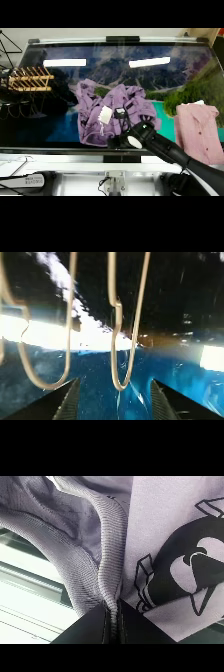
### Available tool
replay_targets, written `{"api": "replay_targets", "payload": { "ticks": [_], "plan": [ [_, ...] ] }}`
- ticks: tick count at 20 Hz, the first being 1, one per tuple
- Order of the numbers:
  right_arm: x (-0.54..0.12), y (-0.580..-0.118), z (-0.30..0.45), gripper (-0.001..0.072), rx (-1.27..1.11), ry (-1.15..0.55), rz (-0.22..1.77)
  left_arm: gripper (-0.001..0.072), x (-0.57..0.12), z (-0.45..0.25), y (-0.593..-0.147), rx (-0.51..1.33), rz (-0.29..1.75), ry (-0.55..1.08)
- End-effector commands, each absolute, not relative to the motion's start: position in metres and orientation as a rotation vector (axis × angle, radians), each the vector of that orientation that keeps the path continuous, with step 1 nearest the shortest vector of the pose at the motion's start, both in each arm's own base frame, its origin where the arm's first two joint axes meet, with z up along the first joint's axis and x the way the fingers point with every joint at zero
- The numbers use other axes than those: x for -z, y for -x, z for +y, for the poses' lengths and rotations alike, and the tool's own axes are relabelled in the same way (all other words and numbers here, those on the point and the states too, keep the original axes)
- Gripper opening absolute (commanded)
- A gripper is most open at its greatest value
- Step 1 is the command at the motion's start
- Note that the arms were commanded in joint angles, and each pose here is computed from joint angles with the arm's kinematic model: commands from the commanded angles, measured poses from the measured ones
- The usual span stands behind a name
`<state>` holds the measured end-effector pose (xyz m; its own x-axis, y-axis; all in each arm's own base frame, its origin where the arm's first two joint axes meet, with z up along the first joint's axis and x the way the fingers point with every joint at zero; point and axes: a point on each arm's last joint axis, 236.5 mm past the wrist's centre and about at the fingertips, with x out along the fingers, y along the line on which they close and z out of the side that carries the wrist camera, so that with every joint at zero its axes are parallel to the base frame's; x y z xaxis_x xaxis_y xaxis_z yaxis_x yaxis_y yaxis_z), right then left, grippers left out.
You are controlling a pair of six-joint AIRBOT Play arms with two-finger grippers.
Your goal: Fold the shirts.
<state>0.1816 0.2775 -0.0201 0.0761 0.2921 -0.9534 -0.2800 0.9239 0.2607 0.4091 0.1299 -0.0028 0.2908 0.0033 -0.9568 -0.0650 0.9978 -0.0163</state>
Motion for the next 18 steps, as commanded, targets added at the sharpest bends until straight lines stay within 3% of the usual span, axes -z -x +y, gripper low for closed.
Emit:
{"api": "replay_targets", "payload": {
  "ticks": [1,16,17,18],
  "plan": [
    [0.020,-0.178,0.278,0.0089,-0.429,-0.014,1.445,0.0565,0.027,0.129,-0.412,-0.004,1.314,0.050],
    [0.021,-0.183,0.274,0.0089,-0.420,0.011,1.425,0.0513,0.094,0.105,-0.401,0.128,1.474,0.100],
    [0.021,-0.183,0.274,0.0089,-0.420,0.011,1.425,0.0482,0.096,0.103,-0.401,0.130,1.479,0.101],
    [0.021,-0.184,0.274,0.0089,-0.420,0.010,1.425,0.0370,0.096,0.102,-0.402,0.133,1.478,0.098]
  ]
}}
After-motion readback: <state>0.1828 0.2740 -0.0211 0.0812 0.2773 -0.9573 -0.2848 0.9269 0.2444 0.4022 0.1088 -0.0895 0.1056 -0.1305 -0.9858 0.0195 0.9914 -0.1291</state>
